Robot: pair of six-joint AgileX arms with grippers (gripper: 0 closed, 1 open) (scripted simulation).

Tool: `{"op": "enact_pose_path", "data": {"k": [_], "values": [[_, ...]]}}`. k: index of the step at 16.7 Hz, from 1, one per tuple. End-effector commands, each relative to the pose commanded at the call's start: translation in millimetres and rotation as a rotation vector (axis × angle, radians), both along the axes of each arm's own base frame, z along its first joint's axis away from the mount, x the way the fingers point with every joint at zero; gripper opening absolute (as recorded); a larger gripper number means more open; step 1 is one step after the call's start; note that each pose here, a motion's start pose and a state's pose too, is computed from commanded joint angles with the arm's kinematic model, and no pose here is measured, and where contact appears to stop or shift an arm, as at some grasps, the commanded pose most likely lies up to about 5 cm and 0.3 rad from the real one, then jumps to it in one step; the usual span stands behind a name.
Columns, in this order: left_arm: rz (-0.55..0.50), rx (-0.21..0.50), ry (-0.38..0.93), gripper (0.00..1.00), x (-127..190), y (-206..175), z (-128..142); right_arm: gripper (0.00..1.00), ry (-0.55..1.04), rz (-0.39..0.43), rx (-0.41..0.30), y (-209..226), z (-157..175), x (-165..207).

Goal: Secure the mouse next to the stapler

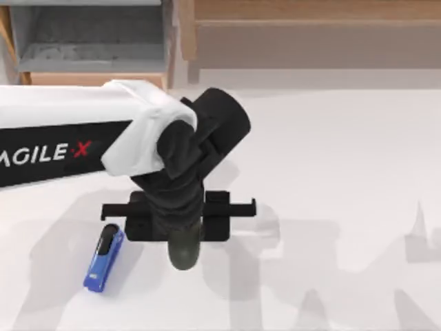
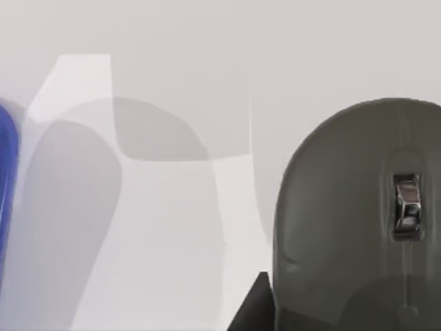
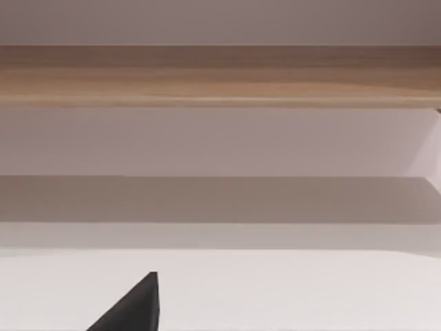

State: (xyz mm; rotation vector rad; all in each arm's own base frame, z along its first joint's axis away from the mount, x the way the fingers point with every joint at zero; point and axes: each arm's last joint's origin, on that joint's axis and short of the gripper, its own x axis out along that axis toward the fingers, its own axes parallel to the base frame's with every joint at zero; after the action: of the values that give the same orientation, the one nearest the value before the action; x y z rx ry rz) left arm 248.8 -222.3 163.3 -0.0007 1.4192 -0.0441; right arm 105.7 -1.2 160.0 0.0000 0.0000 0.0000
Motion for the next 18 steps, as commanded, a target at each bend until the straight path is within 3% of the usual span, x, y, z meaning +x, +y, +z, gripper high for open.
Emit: {"op": "enact_pose_path", "data": {"k": [7, 14, 18], "values": [[-0.002, -0.014, -0.017, 0.00, 1.2, -1.4, 0.1, 1.00, 0.000, 0.000, 0.000, 0.0, 0.0, 0.0], [-0.005, 0.036, 0.044, 0.00, -3.4, 2.4, -23.4, 1.00, 0.000, 0.000, 0.000, 0.0, 0.0, 0.0], [-0.005, 0.038, 0.046, 0.00, -3.5, 2.5, -24.0, 1.00, 0.000, 0.000, 0.000, 0.0, 0.0, 0.0]]}}
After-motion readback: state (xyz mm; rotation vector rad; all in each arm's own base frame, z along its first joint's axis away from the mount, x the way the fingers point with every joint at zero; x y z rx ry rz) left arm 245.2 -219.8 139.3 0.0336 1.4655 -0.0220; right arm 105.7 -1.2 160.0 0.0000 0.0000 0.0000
